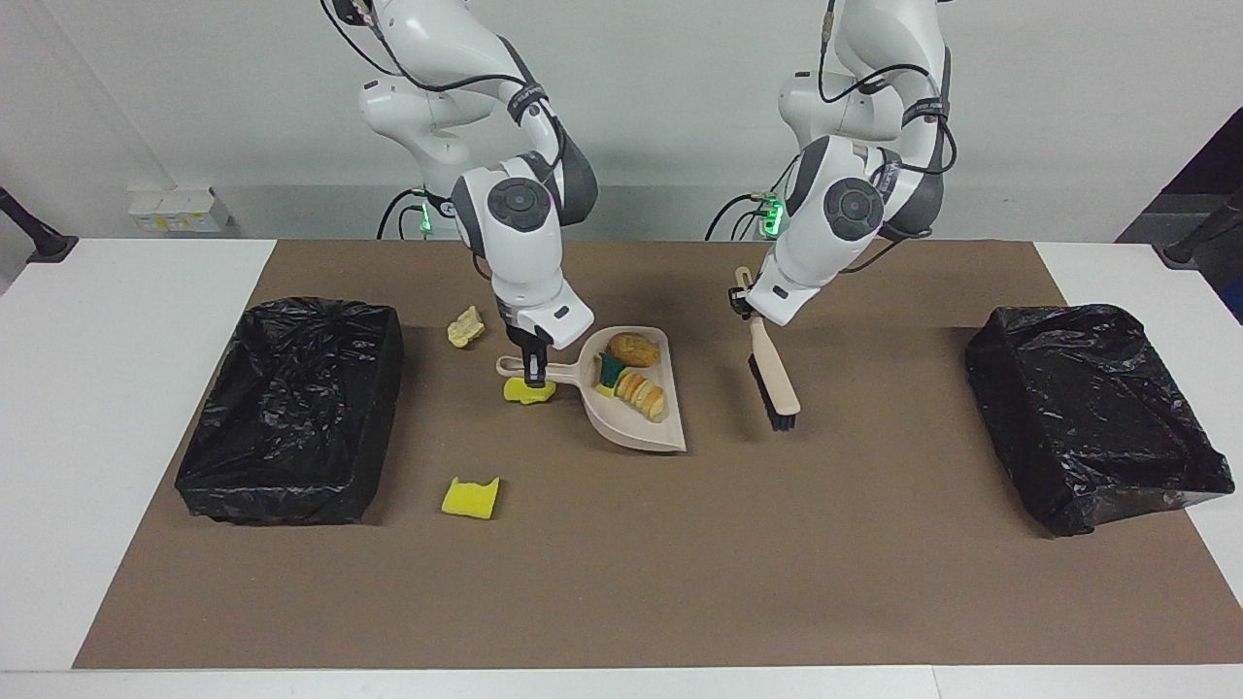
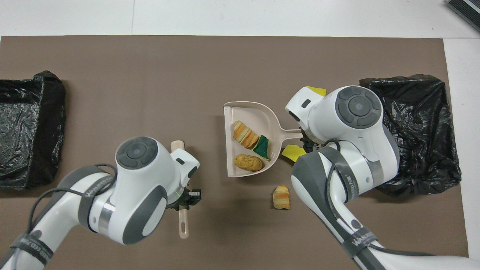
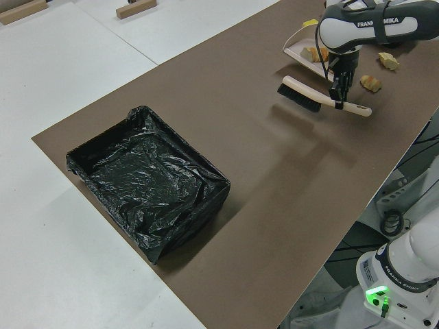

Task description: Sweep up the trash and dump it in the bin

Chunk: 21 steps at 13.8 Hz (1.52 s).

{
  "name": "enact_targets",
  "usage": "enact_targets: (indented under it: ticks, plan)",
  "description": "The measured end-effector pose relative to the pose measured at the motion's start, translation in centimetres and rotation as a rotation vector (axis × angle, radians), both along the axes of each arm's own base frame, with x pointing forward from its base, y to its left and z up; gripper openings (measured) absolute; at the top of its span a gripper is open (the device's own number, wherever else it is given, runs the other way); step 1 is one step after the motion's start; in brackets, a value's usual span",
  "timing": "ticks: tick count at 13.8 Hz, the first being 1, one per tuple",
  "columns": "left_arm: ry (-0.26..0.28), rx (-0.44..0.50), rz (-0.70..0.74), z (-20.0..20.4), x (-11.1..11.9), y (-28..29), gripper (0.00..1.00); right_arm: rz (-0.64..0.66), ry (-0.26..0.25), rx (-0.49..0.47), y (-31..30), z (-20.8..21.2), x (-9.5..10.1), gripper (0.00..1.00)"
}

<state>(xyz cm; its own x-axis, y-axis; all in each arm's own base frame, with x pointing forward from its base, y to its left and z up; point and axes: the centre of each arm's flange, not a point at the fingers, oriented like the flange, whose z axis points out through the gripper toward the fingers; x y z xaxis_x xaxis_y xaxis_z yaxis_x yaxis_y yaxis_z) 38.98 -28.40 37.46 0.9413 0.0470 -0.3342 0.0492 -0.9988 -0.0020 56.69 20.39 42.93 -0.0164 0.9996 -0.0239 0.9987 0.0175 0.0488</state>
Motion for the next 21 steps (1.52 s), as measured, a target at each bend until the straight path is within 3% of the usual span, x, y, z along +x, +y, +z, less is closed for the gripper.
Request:
enact_targets:
  ticks: [3, 5, 13, 17, 20, 21]
  plan:
    - [-0.037, 0.009, -0.008, -0.9, -5.7, -3.5, 0.26, -0.015, -0.017, 0.0, -2.5, 2.0, 0.2, 0.32]
    - [-0.033, -0.006, 0.003, -1.7, -7.8, -4.7, 0.26, -0.035, -0.023, 0.009, -4.3, 3.3, 0.3, 0.32]
    - [-0.001, -0.061, 0.04, -3.8, -9.1, -4.7, 0.26, -0.089, -0.024, 0.022, -11.5, 7.2, 1.4, 0.32]
    - [-0.011, -0.082, 0.057, -3.1, -7.7, -4.1, 0.67, -0.107, -0.02, 0.014, -17.9, 8.5, 1.5, 0.32]
    - [-0.062, -0.12, 0.046, -1.4, -3.4, -1.7, 1.0, -0.148, -0.012, 0.011, -23.8, 8.9, 1.3, 0.32]
    - [-0.085, -0.118, 0.04, -0.8, -1.6, -0.7, 1.0, -0.145, -0.015, 0.022, -25.4, 9.1, 1.1, 0.32]
